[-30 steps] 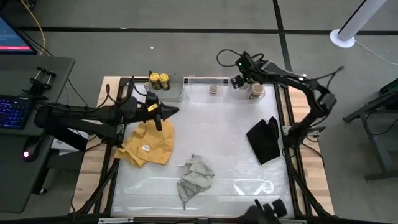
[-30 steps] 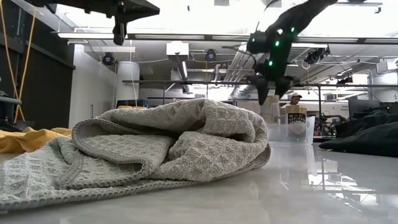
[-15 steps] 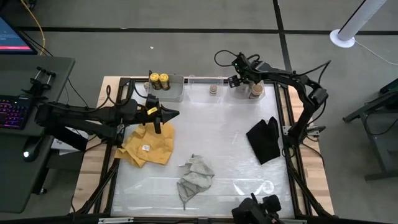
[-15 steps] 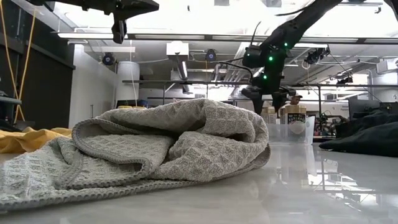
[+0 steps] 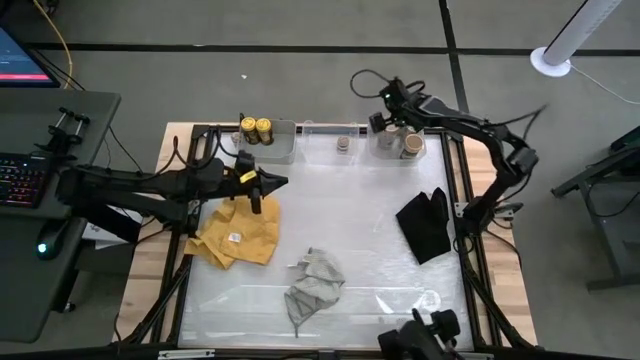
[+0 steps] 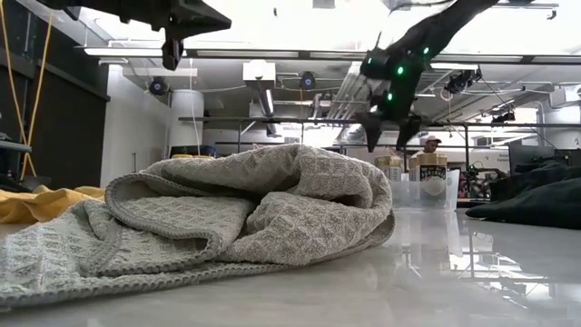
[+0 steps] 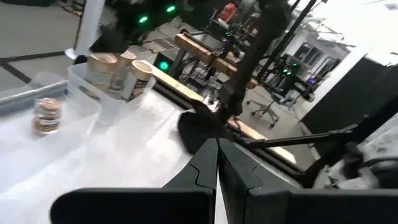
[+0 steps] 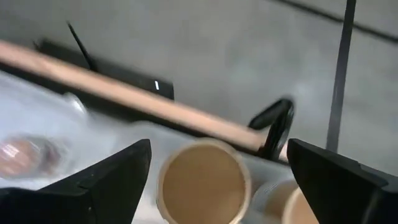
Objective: Sort spices by type
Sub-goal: Put the transparent bottle into the left transparent bin
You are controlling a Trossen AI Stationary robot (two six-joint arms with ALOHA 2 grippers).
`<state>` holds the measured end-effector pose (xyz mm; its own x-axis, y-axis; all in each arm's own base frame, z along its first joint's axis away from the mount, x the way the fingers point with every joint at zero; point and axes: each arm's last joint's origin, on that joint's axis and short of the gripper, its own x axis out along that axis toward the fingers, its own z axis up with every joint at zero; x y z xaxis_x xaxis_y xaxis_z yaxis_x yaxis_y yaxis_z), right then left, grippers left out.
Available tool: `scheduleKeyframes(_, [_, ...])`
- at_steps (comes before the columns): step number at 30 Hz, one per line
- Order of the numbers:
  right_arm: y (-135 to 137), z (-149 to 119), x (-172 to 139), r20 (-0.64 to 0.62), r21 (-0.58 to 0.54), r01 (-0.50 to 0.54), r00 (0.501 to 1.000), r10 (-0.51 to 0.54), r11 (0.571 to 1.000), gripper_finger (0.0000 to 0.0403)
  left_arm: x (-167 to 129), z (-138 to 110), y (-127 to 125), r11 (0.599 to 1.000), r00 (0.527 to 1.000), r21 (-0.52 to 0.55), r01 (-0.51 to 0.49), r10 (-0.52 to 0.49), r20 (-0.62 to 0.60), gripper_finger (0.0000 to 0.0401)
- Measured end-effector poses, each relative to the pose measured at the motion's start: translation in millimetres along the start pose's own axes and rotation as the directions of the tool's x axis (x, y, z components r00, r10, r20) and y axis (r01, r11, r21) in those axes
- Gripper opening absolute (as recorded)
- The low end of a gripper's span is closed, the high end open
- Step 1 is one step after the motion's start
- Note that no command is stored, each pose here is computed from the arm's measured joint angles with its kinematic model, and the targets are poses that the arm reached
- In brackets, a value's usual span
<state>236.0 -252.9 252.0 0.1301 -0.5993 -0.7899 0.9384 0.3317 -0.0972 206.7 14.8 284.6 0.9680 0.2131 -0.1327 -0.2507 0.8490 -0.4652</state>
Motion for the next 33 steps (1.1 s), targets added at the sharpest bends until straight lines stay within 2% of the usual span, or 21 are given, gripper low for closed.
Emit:
scheduleKeyframes(3, [-9.3, 9.3, -26.2, 0.101, 0.038, -0.025, 0.995, 0.021, 0.999, 0.037, 0.2, 3.6, 3.9, 0.998, 0.999, 0.054, -0.038, 0.039, -0.02, 0.0017])
scheduleKeyframes(5, [-15.0, 14.1, -47.0, 0.172, 0.06, -0.056, 0.984, 0.045, 0.997, 0.037, -1.2, 14.4, 3.0, 0.99, 0.995, 0.126, -0.069, 0.077, -0.061, 0.0036])
scheduleKeyframes(7, [-21.4, 15.8, -66.9, 0.222, 0.073, -0.085, 0.973, 0.067, 0.994, 0.037, -6.4, 31.3, 0.4, 0.97, 0.984, 0.219, -0.11, 0.138, -0.114, 0.0063])
scheduleKeyframes(9, [-27.2, 15.9, -85.4, 0.265, 0.081, -0.117, 0.96, 0.092, 0.99, 0.0371, -15.0, 53.1, -0.7, 0.929, 0.953, 0.306, -0.209, 0.263, -0.147, 0.0095])
scheduleKeyframes(11, [-32.1, 13.9, -101.6, 0.29, 0.087, -0.157, 0.949, 0.126, 0.984, 0.0371, -24.9, 75.9, 1.6, 0.851, 0.886, 0.357, -0.385, 0.449, -0.116, 0.0127])
scheduleKeyframes(12, [-33.3, 12.7, -108.3, 0.3, 0.089, -0.174, 0.943, 0.14, 0.981, 0.0371, -29.7, 87.0, 4.7, 0.79, 0.829, 0.369, -0.49, 0.553, -0.082, 0.0142])
scheduleKeyframes(14, [-35.1, 9.7, -118.2, 0.306, 0.095, -0.205, 0.937, 0.168, 0.974, 0.0371, -36.4, 104.0, 15.8, 0.646, 0.684, 0.35, -0.679, 0.729, -0.018, 0.0168])
scheduleKeyframes(15, [-35.2, 8.5, -121.4, 0.307, 0.098, -0.214, 0.935, 0.175, 0.972, 0.0371, -37.3, 108.9, 25.1, 0.578, 0.613, 0.346, -0.739, 0.79, -0.012, 0.0178])
scheduleKeyframes(16, [-34.6, 7.4, -123.8, 0.307, 0.092, -0.227, 0.933, 0.189, 0.97, 0.0371, -36.2, 111.9, 35.7, 0.533, 0.56, 0.34, -0.775, 0.828, -0.023, 0.0184])
scheduleKeyframes(17, [-33.5, 6.5, -125.6, 0.305, 0.084, -0.238, 0.931, 0.202, 0.968, 0.0371, -34.4, 114.0, 47.1, 0.506, 0.523, 0.334, -0.795, 0.851, -0.042, 0.0186])
scheduleKeyframes(19, [-30.2, 3.8, -126.3, 0.287, 0.071, -0.244, 0.934, 0.214, 0.967, 0.0371, -25.5, 113.3, 72.5, 0.461, 0.458, 0.326, -0.825, 0.884, -0.091, 0.0178])
scheduleKeyframes(21, [-25.8, 0.7, -125.5, 0.262, 0.055, -0.245, 0.939, 0.222, 0.968, 0.0371, -12.9, 106.3, 98.3, 0.392, 0.371, 0.335, -0.857, 0.92, -0.129, 0.0149])
scheduleKeyframes(23, [-20.7, -2.7, -125.4, 0.238, 0.045, -0.25, 0.943, 0.233, 0.967, 0.0371, -2.8, 98.3, 125.0, 0.293, 0.257, 0.327, -0.898, 0.955, -0.15, 0.0099])
scheduleKeyframes(25, [-15.7, -6.9, -126.6, 0.215, 0.042, -0.261, 0.945, 0.247, 0.964, 0.0371, 4.0, 86.3, 150.2, 0.224, 0.172, 0.282, -0.933, 0.965, -0.197, 0.0035])
scheduleKeyframes(26, [-13.3, -8.5, -127.6, 0.208, 0.041, -0.268, 0.944, 0.254, 0.962, 0.0371, 6.2, 81.0, 161.0, 0.198, 0.147, 0.237, -0.951, 0.965, -0.218, 0.0018])
scheduleKeyframes(29, [-6.9, -15.2, -130.4, 0.171, 0.014, -0.275, 0.948, 0.268, 0.961, 0.0371, 6.6, 69.0, 182.0, 0.101, 0.082, 0.073, -0.992, 0.969, -0.234, 0.0013])
scheduleKeyframes(31, [-3.0, -19.5, -132.1, 0.145, -0.006, -0.278, 0.95, 0.276, 0.961, 0.0371, 8.5, 62.5, 190.5, 0.082, 0.087, -0.032, -0.996, 0.971, -0.221, 0.0004])
scheduleKeyframes(33, [0.4, -23.5, -133.5, 0.124, -0.023, -0.277, 0.953, 0.278, 0.961, 0.0371, 9.6, 54.3, 200.3, 0.09, 0.114, -0.109, -0.99, 0.965, -0.238, 0.0003])
